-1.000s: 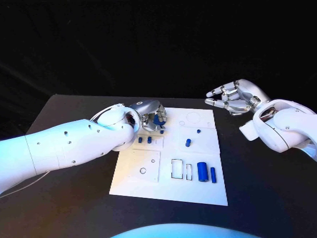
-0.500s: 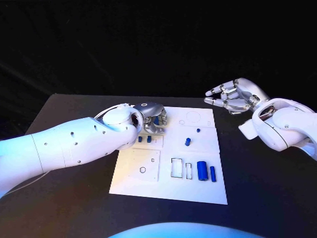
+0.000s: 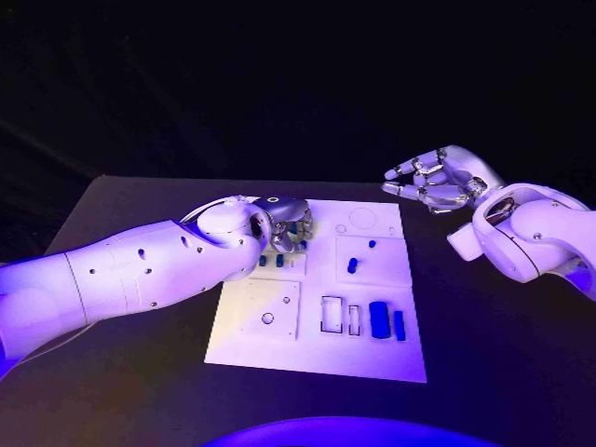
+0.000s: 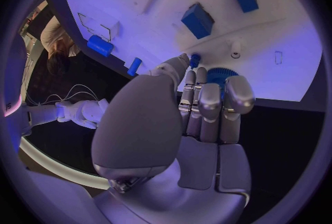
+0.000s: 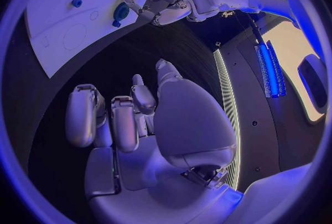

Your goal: Assemble the parts on the task board

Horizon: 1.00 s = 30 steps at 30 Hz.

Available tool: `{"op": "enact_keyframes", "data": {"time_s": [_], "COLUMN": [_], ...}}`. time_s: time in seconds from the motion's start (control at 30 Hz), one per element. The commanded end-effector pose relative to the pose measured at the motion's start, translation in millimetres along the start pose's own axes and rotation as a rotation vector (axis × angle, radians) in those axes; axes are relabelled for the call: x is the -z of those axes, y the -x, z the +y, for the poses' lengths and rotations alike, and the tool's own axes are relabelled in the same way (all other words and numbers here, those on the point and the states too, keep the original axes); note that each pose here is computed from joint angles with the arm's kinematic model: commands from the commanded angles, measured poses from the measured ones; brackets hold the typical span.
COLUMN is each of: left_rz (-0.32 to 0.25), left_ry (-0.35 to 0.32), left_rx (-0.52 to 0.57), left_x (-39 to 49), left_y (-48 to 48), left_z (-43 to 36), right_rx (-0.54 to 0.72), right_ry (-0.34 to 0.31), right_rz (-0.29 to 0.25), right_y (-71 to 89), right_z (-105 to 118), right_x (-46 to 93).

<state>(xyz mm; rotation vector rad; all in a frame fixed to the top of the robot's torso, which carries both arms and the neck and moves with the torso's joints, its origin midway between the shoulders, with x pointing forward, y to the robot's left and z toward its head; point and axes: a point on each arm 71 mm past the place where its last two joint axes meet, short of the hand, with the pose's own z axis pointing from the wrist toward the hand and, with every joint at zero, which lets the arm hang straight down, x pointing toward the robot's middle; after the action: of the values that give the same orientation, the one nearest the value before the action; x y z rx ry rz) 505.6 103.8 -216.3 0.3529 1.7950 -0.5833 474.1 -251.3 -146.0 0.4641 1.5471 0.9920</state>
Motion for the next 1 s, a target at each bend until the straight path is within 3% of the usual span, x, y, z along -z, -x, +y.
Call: {"op": "enact_keyframes", "data": {"time_s": [0.03, 1.0], "left_rz": [0.022, 0.061], "left_ry": [0.004, -0.003], "left_rx": [-0.018, 0.012], "left_x": [-1.1, -5.8], "left_y": [-1.8, -9.0], "left_z": [-0.9, -0.7], "right_rx": [0.005, 0.004], "right_ry": [0.015, 0.018], "right_rz": [0.009, 0.012], "right_y": [-1.5, -2.4], "right_z": [1.5, 2.5], "right_x": [0.1, 0.4]}}
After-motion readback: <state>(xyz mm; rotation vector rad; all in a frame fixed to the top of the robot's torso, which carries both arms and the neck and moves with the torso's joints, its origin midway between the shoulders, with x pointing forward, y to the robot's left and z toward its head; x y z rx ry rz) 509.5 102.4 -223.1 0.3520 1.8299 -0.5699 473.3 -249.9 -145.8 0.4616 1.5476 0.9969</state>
